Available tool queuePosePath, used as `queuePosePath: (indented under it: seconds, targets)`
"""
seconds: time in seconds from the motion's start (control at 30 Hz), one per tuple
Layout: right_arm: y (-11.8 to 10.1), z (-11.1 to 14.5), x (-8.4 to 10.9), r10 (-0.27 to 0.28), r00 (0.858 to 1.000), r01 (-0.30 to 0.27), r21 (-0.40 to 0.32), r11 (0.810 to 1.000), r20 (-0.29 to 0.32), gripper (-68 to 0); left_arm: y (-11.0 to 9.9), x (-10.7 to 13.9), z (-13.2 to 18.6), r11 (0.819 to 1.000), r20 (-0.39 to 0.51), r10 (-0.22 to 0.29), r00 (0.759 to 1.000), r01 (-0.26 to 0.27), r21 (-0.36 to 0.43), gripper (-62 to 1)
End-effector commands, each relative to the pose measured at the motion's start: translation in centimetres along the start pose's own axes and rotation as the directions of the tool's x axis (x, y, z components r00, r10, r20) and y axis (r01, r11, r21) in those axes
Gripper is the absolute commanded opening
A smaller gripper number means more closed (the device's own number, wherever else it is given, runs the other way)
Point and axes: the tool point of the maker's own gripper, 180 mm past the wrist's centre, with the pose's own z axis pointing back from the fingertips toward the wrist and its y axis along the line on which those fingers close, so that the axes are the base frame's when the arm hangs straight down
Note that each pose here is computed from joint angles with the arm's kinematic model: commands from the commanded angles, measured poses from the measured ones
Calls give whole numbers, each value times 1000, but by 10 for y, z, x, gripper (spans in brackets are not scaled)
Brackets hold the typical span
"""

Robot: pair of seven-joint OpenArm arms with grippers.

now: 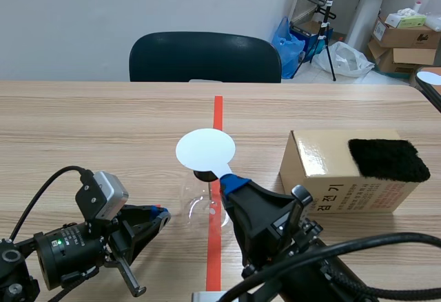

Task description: Do the electroscope experiment

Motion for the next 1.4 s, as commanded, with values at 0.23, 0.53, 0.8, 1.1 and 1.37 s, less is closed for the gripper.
queuePosePath:
  seconds: [0.23, 0.53, 0.8, 1.1, 1.37]
  targets:
    - [-9, -3, -6, 20, 1000, -20, -31, 999, -1, -665, 1, 9, 0, 1000, 30, -1, 1000, 1, -1, -581]
    - [-9, -3, -6, 20, 1000, -20, -31, 999, -1, -665, 1, 9, 0, 1000, 30, -1, 1000, 1, -1, -582]
    - [-9, -3, -11, 20, 999, -21, -31, 999, -31, -665, 0, 9, 0, 1000, 28, -3, 1000, 3, -3, -581]
    - [-9, 0, -42, 14, 979, -21, -31, 999, -201, -665, 0, 9, 0, 1000, 27, -5, 1000, 6, -4, -581]
    - [-10, 10, -74, 7, 925, -21, -31, 999, -381, -665, 0, 8, 0, 1000, 27, -5, 1000, 6, -4, -581]
